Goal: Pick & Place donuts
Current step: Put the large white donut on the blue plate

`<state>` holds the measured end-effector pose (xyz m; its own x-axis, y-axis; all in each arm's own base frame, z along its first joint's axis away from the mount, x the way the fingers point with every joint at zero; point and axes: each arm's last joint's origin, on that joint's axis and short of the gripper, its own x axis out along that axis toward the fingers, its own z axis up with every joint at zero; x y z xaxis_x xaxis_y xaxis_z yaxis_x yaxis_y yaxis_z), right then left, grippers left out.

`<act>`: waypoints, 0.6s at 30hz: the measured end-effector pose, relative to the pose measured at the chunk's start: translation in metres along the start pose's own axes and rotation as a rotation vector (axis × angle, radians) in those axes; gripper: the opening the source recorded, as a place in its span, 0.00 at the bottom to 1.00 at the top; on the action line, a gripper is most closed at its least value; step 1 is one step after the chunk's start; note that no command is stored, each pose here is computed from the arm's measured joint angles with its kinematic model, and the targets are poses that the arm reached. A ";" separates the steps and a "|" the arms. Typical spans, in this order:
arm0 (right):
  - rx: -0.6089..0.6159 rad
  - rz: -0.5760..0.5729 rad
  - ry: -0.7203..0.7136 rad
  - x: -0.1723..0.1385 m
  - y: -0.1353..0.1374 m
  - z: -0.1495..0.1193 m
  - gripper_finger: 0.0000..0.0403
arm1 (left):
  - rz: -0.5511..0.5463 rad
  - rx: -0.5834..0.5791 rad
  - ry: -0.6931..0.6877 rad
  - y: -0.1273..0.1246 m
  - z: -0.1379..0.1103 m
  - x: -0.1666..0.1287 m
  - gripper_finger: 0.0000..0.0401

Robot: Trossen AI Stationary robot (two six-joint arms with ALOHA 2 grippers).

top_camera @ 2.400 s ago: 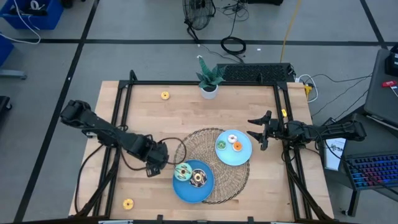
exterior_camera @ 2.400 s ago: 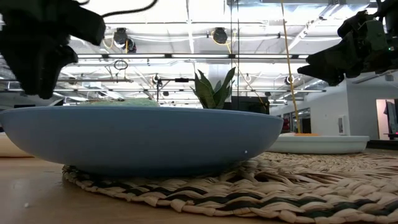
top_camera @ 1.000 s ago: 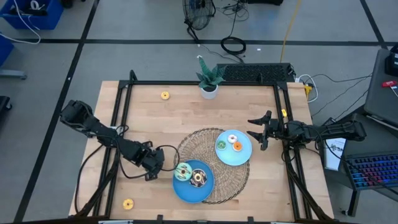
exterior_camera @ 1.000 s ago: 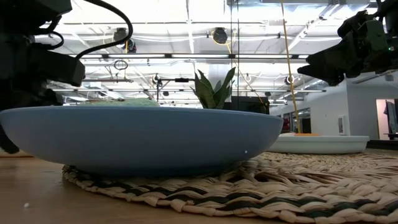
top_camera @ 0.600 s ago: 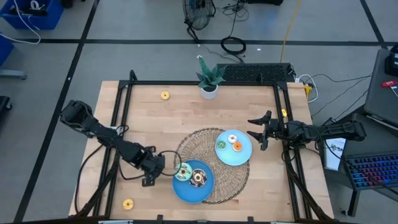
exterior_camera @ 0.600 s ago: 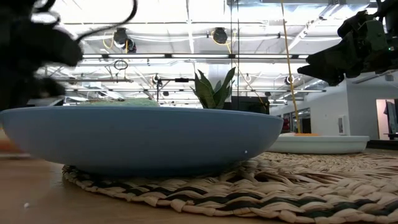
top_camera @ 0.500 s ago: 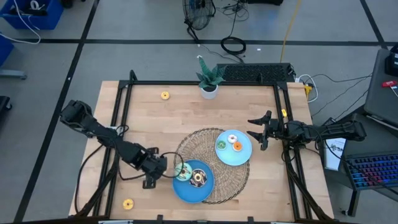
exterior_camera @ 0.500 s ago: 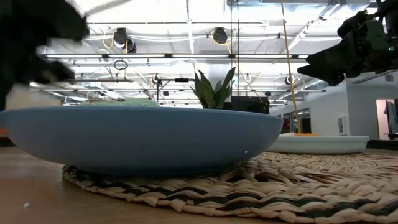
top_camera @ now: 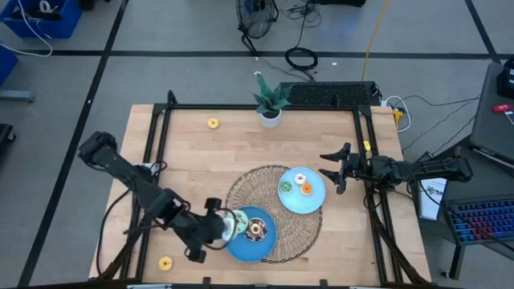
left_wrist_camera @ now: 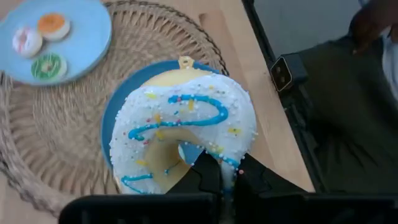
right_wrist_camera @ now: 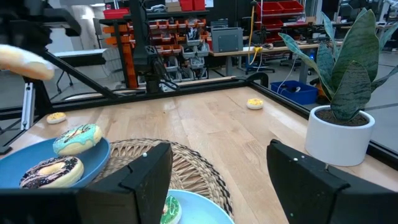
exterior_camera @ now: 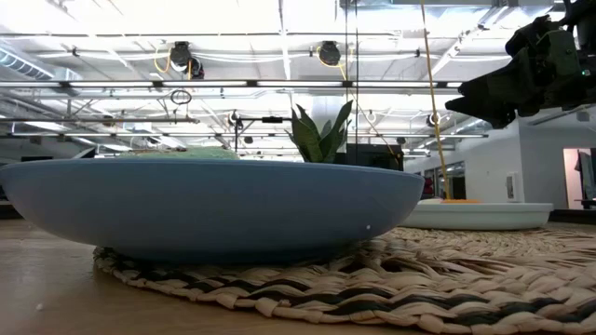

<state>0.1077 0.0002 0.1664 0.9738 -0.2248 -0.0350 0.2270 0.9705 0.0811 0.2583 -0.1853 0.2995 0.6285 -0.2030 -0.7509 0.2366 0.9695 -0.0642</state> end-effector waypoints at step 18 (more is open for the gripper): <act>0.000 0.000 0.000 0.000 0.000 0.000 0.60 | -0.009 0.273 0.270 -0.031 0.017 0.120 0.06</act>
<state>0.1077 0.0002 0.1664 0.9737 -0.2252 -0.0352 0.2274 0.9704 0.0810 0.3390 -0.2419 0.2232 0.4160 -0.1325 -0.8997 0.4530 0.8880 0.0786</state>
